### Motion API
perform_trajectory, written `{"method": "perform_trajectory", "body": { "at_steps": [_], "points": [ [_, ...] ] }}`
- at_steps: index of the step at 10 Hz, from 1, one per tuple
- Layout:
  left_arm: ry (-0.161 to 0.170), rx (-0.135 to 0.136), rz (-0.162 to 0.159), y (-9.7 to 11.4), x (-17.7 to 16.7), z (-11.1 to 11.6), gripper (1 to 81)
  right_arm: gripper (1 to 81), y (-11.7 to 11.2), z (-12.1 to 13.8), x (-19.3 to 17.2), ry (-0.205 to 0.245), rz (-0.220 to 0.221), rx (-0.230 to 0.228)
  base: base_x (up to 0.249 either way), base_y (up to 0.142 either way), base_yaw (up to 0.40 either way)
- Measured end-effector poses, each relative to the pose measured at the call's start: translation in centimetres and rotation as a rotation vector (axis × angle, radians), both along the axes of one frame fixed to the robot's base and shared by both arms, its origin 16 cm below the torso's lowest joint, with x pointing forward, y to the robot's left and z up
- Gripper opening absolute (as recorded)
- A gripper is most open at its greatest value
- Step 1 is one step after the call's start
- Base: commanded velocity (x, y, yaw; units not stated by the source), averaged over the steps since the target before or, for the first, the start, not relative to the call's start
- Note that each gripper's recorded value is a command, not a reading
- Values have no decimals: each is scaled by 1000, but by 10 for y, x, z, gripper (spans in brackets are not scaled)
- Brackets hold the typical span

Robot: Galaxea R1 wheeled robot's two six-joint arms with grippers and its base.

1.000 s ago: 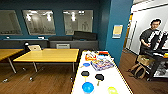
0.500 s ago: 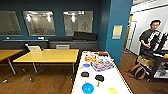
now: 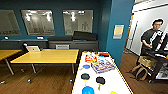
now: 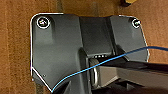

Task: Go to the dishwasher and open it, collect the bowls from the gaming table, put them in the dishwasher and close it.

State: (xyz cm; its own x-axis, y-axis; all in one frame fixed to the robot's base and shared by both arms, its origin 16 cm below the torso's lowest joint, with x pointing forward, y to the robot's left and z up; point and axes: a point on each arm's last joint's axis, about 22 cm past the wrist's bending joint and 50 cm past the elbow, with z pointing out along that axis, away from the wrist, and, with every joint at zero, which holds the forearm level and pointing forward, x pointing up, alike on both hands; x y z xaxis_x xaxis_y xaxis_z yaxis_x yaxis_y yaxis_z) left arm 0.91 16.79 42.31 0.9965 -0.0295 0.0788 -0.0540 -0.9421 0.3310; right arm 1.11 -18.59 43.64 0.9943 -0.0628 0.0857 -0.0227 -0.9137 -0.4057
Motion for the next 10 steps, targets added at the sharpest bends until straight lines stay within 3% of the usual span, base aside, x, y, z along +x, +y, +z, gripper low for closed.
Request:
{"method": "perform_trajectory", "body": {
  "at_steps": [2,5,7,10],
  "points": [
    [-8,0,1,0,5,0,811,811,0,0,4,-9,-4,2,0,0,0],
    [9,-3,1,0,-10,0,811,811,-4,2,-4,-6,-9,6,0,0,0],
    [-29,-27,16,-1,-4,4,811,811,-6,9,-1,-11,-10,35,0,0,0],
    [-47,-91,26,-4,-3,16,811,811,12,38,-1,-9,-11,142,0,0,0]
  ]
}}
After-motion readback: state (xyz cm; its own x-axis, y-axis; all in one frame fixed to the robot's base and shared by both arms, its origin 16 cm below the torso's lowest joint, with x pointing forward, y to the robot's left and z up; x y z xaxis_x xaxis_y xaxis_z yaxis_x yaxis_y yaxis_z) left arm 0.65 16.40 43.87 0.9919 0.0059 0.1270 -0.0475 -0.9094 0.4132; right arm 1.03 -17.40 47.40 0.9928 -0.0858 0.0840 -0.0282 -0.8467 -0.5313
